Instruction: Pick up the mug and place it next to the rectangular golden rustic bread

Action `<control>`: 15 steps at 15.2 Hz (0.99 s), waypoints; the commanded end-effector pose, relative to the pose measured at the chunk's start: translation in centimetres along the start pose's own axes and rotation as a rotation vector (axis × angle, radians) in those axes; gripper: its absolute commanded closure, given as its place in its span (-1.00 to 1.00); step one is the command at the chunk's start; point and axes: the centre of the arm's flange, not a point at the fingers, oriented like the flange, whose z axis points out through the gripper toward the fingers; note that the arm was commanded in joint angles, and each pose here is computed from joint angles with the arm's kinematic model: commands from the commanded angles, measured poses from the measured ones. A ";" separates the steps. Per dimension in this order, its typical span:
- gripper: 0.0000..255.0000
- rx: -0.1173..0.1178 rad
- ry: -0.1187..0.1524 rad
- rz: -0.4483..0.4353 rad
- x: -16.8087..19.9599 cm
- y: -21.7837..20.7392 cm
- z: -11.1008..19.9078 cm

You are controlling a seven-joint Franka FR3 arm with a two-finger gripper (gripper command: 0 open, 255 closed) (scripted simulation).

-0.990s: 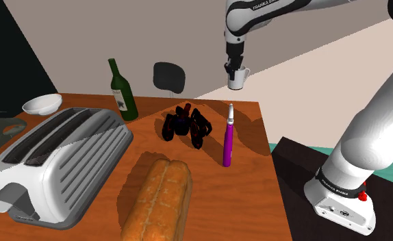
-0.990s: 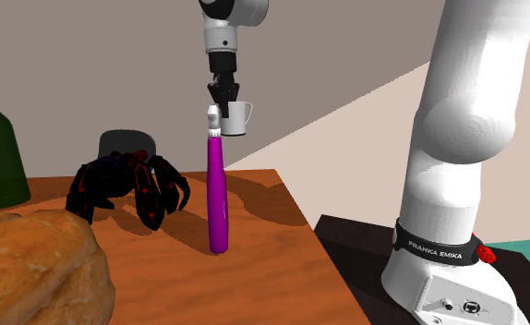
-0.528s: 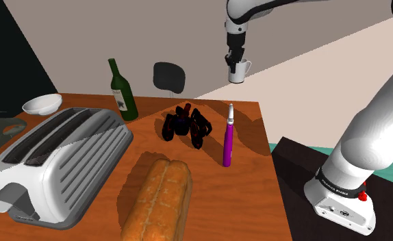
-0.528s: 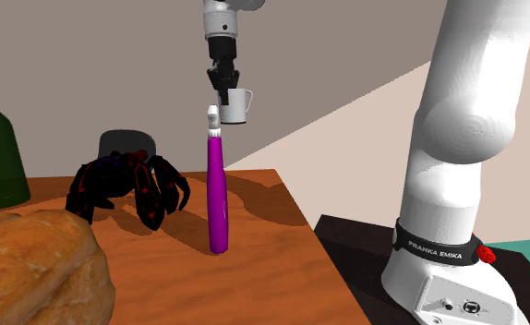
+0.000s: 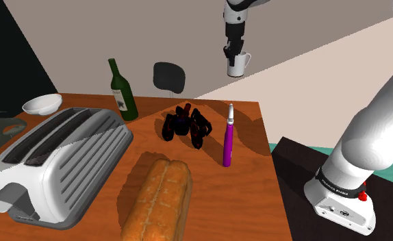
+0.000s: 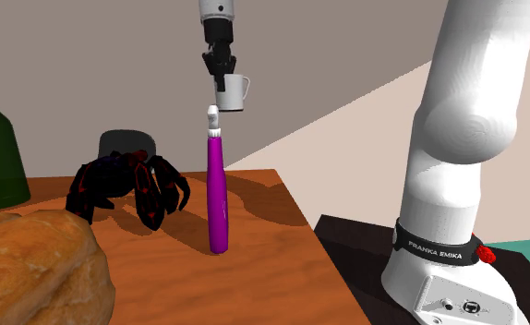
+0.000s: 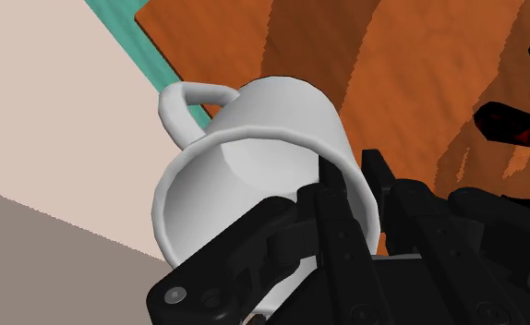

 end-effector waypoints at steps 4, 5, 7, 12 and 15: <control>1.00 0.000 0.000 0.000 -0.3 -6.4 -0.3; 1.00 0.000 0.000 0.000 -0.3 -7.7 -0.4; 1.00 0.000 0.000 0.000 -0.4 -10.3 -0.6; 1.00 0.000 0.000 0.000 -0.5 -16.9 -1.0; 1.00 0.000 0.000 0.000 -0.6 -20.8 -1.3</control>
